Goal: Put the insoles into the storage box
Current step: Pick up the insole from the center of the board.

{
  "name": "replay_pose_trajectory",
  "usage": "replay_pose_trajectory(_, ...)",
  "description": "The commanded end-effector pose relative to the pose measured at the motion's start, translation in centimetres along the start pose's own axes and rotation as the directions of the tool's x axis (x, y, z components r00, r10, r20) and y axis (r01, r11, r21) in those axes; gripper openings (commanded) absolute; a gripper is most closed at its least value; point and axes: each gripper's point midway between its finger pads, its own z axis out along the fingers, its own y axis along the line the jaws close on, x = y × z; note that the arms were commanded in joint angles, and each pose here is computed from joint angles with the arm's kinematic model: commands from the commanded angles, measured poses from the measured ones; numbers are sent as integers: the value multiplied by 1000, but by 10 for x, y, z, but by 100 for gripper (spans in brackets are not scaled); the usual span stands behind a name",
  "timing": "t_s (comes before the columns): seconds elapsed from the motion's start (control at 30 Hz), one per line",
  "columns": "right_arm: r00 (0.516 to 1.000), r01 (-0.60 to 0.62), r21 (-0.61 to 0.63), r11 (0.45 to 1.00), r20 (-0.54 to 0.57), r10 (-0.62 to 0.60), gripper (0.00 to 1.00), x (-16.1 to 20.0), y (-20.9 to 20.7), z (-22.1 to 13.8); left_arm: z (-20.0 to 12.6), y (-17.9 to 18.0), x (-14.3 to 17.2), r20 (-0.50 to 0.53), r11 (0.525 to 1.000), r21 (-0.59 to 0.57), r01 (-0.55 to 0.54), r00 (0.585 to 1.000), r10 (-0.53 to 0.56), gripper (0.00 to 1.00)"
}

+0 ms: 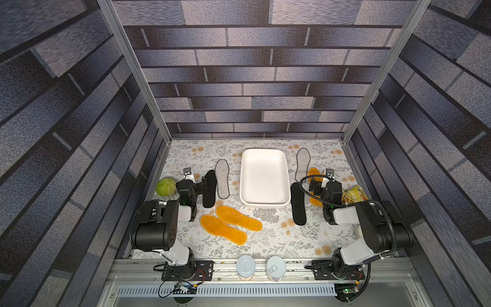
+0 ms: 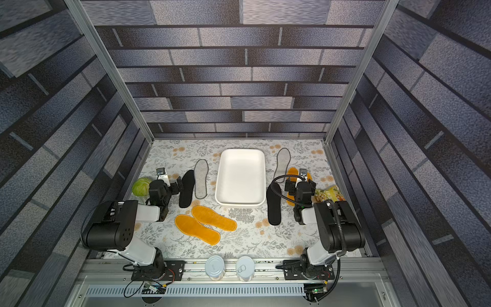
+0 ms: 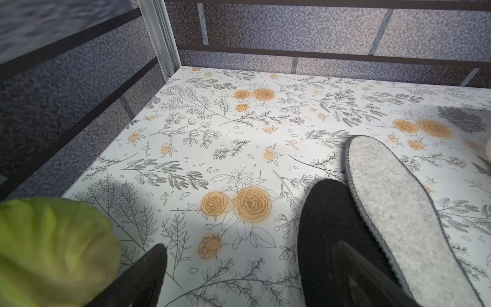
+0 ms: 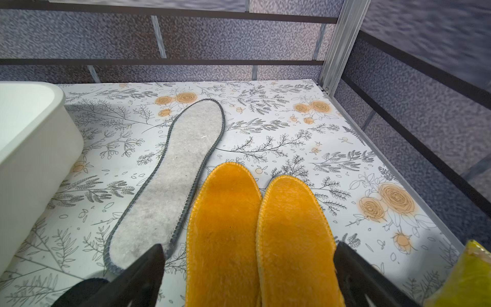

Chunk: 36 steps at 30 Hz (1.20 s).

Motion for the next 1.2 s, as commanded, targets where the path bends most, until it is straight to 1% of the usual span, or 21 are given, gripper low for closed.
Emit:
replay_pose_trajectory(0.0,999,-19,-3,1000,26,19,100,-9,-1,0,1,-2,-8,10,1000,16,7,1000,-8,100)
replay_pose_trajectory(0.73,999,-18,-2,1000,28,18,100,-9,-1,0,1,-2,-8,10,1000,17,7,1000,-7,100)
replay_pose_trajectory(0.83,998,-20,-15,1000,53,21,100,-9,1,-4,1,-1,-8,15,1000,6,5,1000,-5,100)
replay_pose_trajectory(1.0,996,-30,-2,1000,88,30,100,-10,-3,-10,-1,-1,-8,25,1000,-19,-5,1000,6,100)
replay_pose_trajectory(1.07,995,-41,17,999,94,40,100,-12,-7,-12,-3,0,-12,31,1000,-28,-3,1000,4,100)
replay_pose_trajectory(1.17,993,-55,33,998,108,51,100,-17,-11,-18,-15,7,-28,44,998,-66,6,999,-3,100)
